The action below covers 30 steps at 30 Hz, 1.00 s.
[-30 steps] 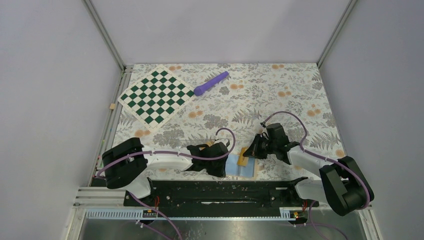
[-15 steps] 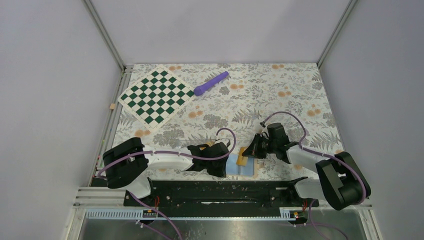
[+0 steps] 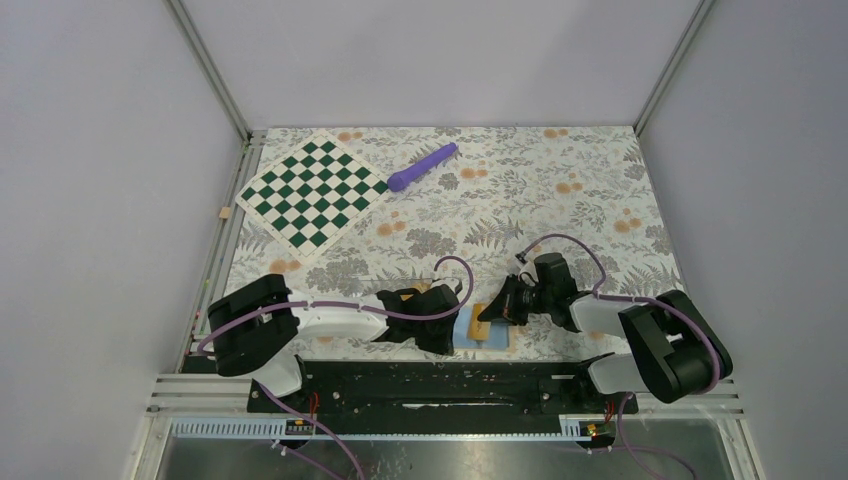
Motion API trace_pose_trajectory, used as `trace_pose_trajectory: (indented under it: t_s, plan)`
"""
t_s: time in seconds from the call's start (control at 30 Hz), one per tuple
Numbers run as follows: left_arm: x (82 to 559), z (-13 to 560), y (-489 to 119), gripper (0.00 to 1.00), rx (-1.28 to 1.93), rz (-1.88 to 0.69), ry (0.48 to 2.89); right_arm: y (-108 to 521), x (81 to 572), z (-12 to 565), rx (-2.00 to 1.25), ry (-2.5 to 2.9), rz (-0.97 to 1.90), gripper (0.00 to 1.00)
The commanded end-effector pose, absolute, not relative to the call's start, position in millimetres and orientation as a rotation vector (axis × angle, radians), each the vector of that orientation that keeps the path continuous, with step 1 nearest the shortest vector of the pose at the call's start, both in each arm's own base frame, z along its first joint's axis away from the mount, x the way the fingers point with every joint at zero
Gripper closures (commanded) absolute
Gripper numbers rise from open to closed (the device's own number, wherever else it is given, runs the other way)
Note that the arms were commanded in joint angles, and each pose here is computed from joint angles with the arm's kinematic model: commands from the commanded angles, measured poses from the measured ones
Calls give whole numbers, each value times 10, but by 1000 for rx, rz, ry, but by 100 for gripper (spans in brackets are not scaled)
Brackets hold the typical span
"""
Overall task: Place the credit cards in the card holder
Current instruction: Insert the credit card into the card holder.
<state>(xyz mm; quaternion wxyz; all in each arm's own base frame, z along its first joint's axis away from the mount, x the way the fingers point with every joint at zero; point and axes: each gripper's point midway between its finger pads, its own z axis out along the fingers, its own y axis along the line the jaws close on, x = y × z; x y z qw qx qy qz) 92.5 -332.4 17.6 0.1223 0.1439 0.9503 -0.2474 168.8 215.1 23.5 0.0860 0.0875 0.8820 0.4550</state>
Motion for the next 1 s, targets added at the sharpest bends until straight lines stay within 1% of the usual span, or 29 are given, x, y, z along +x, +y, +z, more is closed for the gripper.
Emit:
trace_pose_trajectory:
  t_s: [0.0,0.37,0.73,0.97]
  plan:
    - [939,150,-3404,92,422,-729,2763,2158,1608,221,193,2653,1374,100]
    - [932,134,-3408,93,429,-727,2770,2115,1505,173,141,2781,1326,100]
    - [914,113,-3394,95,441,-720,2776,2254,1536,224,105,2827,1426,98]
    - [914,109,-3402,95,449,-712,2780,2296,1540,290,63,2849,1455,88]
